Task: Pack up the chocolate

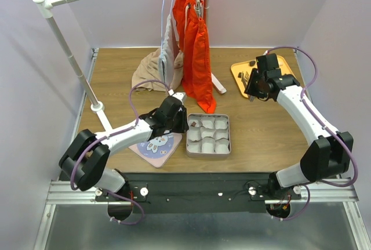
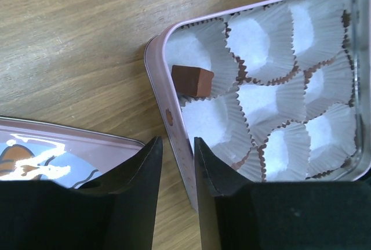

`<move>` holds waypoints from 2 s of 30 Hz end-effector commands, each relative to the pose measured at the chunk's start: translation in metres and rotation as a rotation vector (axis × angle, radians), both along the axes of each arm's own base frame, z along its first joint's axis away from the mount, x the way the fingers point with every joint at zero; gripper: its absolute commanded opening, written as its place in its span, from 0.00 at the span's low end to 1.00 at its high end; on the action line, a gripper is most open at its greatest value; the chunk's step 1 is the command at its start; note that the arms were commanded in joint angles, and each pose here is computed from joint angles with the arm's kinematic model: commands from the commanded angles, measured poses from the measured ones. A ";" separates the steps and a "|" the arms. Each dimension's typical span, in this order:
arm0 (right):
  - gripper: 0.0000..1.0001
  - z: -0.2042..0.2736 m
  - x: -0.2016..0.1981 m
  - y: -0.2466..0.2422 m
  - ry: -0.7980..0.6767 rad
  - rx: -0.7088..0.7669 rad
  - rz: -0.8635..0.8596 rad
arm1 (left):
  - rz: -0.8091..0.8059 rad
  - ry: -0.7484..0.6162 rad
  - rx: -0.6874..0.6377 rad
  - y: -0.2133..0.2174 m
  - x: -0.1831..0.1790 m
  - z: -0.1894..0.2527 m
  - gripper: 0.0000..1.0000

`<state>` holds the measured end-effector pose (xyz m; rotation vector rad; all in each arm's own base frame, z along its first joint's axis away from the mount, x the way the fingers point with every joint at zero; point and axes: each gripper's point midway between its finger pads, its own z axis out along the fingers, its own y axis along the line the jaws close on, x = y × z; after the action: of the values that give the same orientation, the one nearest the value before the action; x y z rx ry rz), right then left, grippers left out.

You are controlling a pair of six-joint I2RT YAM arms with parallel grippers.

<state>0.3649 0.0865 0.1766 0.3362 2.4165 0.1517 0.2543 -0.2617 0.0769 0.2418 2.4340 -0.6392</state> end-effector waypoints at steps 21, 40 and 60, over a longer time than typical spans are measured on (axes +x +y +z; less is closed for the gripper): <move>0.44 0.007 0.035 0.000 -0.051 -0.037 0.004 | 0.170 0.092 -0.069 -0.013 0.012 -0.008 0.00; 0.46 -0.028 0.058 -0.007 0.010 -0.124 -0.003 | 0.237 0.068 -0.051 -0.022 0.038 0.006 0.22; 0.37 -0.044 0.073 0.001 0.035 -0.122 0.029 | 0.276 -0.095 -0.051 -0.005 0.049 0.075 0.52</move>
<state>0.4278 0.0884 0.1214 0.2459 2.4953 0.0079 0.2925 -0.2745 0.1148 -0.0782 2.3933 -0.6009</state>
